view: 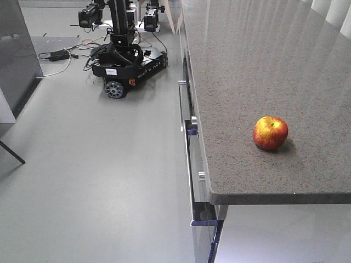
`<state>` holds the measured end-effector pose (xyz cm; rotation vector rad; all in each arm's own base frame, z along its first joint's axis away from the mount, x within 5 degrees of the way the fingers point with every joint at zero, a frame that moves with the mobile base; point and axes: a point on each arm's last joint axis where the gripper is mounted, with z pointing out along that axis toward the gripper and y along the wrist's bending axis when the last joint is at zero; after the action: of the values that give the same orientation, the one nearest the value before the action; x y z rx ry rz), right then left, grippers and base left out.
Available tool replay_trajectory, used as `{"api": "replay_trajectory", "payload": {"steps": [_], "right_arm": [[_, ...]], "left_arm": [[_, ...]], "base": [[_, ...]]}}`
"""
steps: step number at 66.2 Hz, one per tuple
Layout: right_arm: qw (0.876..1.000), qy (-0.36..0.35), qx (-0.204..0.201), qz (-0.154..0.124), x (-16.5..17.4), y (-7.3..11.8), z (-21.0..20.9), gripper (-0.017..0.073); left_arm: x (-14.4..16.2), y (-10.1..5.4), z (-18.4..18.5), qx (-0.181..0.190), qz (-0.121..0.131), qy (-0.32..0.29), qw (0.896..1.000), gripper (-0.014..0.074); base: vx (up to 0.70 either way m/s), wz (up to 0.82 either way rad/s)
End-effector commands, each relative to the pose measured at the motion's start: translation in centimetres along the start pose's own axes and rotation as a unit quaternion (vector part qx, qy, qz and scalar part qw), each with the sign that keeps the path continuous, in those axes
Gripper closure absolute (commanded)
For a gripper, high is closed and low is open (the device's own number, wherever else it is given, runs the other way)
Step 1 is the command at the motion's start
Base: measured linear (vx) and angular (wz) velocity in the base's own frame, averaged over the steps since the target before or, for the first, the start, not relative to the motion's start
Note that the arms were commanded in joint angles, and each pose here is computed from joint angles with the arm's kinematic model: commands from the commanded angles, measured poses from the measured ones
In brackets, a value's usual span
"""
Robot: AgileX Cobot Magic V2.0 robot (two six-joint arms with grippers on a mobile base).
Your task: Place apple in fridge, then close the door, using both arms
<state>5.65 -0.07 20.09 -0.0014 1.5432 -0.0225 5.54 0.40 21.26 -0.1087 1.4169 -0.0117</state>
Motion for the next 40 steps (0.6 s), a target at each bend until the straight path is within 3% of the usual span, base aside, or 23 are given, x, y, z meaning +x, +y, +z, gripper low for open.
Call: {"api": "replay_trajectory", "payload": {"steps": [1, 40], "right_arm": [[0.999, -0.039, 0.004, -0.004, -0.67, -0.04, -0.08, 0.0561], [0.999, -0.054, 0.004, -0.004, -0.95, -0.05, -0.10, 0.0561]], "left_arm": [[0.23, 0.02, -0.12, 0.004, -0.006, -0.029, 1.000, 0.0599], [0.23, 0.02, -0.12, 0.004, -0.006, -0.029, 1.000, 0.0599]], "base": [[0.00, 0.00], [0.00, 0.00]]}}
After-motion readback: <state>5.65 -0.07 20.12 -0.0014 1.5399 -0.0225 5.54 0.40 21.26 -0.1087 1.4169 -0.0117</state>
